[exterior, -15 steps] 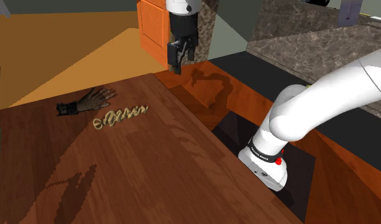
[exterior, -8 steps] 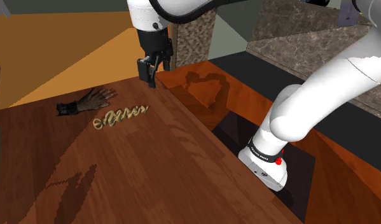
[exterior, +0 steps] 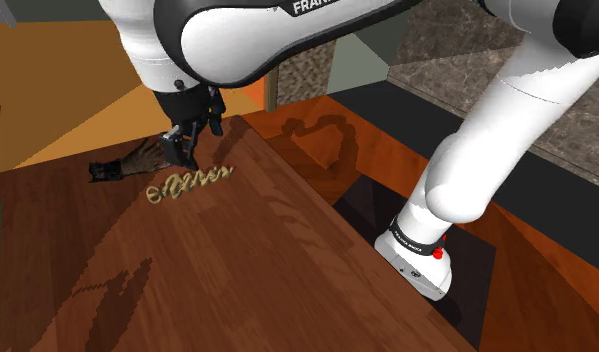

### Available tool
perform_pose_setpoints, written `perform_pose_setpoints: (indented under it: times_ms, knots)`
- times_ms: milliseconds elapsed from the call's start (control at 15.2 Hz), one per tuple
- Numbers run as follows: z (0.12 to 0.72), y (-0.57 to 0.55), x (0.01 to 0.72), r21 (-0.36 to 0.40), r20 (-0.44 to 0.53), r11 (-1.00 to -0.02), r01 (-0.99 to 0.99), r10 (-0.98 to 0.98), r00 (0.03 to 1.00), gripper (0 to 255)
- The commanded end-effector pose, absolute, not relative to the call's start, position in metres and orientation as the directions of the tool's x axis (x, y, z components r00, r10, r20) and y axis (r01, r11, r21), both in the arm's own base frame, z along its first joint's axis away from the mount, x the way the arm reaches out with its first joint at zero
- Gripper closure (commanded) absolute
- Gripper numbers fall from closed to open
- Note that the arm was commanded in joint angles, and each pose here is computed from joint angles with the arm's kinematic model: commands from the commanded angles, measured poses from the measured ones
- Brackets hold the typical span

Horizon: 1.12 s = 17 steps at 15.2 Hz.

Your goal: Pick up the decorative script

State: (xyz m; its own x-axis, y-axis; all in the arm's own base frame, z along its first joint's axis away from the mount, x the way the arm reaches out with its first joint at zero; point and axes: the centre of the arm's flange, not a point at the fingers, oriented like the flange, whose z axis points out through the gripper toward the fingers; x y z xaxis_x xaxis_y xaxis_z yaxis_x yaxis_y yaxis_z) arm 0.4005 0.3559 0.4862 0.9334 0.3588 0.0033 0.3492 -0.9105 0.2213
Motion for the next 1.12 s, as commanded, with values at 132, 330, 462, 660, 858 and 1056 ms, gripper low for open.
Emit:
perform_pose_setpoints:
  times_ms: [132,330,462,660,858,1056]
  knots:
    - [0.469,0.409,0.406,0.250,0.017,-0.889,0.384,0.401,0.916,0]
    - [0.453,0.421,0.408,0.257,0.020,-0.883,0.392,0.411,0.911,0]
    - [0.443,0.421,0.408,0.257,0.020,-0.883,0.392,0.411,0.911,0]
    - [0.427,0.421,0.408,0.257,0.020,-0.883,0.392,0.411,0.911,0]
    - [0.424,0.421,0.408,0.257,0.020,-0.883,0.392,0.411,0.911,0]
    - [0.424,0.421,0.408,0.257,0.020,-0.883,0.392,0.411,0.911,255]
